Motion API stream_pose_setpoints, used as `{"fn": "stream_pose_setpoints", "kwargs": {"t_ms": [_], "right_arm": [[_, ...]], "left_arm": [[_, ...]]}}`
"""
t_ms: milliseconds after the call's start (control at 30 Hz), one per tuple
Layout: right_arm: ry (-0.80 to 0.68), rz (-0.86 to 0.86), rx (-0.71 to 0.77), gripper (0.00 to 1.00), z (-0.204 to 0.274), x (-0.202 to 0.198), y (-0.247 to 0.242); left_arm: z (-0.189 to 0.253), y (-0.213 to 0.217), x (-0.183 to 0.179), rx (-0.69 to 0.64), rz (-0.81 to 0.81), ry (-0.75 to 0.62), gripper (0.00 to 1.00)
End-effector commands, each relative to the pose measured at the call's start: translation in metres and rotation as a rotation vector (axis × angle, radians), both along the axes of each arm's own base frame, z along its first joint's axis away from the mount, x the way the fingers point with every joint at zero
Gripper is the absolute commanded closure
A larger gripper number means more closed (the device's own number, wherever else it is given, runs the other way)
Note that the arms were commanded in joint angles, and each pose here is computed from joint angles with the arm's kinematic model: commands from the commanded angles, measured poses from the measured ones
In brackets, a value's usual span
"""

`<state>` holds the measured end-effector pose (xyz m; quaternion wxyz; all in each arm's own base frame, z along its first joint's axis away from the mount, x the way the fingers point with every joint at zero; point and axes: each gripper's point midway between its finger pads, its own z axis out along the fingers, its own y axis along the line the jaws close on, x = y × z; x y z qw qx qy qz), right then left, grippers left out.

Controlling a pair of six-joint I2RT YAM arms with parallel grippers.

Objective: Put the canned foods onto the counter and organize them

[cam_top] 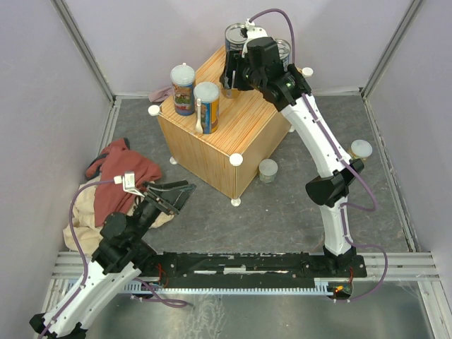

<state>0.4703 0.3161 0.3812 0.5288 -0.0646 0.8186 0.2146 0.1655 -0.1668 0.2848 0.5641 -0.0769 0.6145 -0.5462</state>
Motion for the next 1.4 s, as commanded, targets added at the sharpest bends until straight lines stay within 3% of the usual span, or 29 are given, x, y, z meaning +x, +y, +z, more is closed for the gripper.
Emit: {"fn": "stream_pose_setpoints", "kwargs": {"t_ms": [0, 300, 967, 1167, 1367], "right_arm": [[-0.138, 0.014, 0.091, 0.26, 0.050, 0.003, 0.006], [-0.151, 0.009, 0.085, 0.13, 0.052, 0.005, 0.005], [-0.271, -0.016, 0.105, 0.15, 0.095, -0.033, -0.030], [-0.249, -0.027, 0.083, 0.23, 0.074, -0.045, -0.041], [-0.209, -0.041, 0.050, 0.43, 0.041, -0.044, -0.044]], "left_arm": [[0.013, 0.000, -0.003, -0.019, -0.007, -0.051, 0.01], [0.012, 0.000, -0.003, -0.027, -0.008, -0.047, 0.01], [0.015, 0.005, -0.005, -0.037, 0.007, -0.043, 0.01], [0.015, 0.007, -0.005, -0.040, 0.012, -0.041, 0.01], [0.012, 0.006, -0.004, -0.037, 0.014, -0.032, 0.01]]}}
